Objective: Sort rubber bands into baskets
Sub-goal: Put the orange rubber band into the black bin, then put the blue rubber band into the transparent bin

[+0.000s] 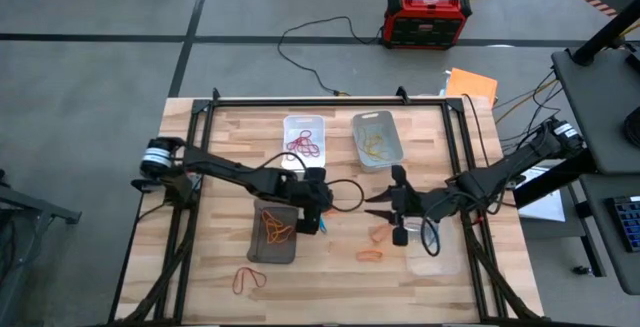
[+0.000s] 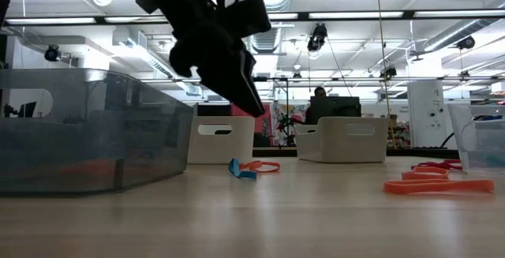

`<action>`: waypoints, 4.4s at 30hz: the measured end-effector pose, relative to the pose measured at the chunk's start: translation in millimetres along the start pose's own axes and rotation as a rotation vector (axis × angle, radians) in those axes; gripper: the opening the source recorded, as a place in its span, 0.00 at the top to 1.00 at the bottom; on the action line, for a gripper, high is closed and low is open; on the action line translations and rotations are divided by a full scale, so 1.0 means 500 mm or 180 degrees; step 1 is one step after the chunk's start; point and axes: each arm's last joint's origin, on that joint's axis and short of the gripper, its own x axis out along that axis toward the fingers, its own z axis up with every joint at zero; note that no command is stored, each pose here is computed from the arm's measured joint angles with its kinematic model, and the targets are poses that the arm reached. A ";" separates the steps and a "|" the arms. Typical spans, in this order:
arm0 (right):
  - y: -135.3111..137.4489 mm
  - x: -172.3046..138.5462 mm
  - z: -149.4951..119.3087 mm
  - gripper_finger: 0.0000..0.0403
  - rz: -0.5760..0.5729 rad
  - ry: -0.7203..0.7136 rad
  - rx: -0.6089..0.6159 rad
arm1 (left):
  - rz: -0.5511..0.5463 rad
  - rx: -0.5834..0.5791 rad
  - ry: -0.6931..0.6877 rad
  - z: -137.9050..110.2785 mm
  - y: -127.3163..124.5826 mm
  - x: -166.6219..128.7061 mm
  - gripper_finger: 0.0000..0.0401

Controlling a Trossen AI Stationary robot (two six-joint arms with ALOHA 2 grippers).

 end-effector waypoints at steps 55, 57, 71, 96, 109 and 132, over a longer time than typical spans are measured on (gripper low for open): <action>0.002 0.002 -0.004 0.67 0.0010 -0.0007 0.0055 | 0.0035 0.0087 0.0370 -0.043 -0.017 0.105 0.99; 0.002 0.002 -0.004 0.67 0.0011 -0.0011 0.0074 | 0.0045 0.0109 0.0288 -0.026 -0.014 0.096 1.00; 0.004 0.002 -0.011 0.68 0.0015 0.0036 0.0219 | -0.0013 0.0316 -0.0007 0.026 -0.026 -0.062 1.00; 0.009 0.026 -0.011 0.68 -0.0001 -0.0091 0.0335 | -0.0282 0.0232 0.1182 -0.101 -0.128 -0.237 1.00; -0.019 0.049 -0.001 0.68 -0.0176 -0.0240 0.0508 | 0.0244 0.0237 0.0926 -0.126 -0.126 -0.199 0.96; -0.045 0.094 -0.010 0.68 -0.0412 -0.0105 0.0898 | 0.0347 0.0299 0.0634 -0.113 -0.121 -0.222 0.45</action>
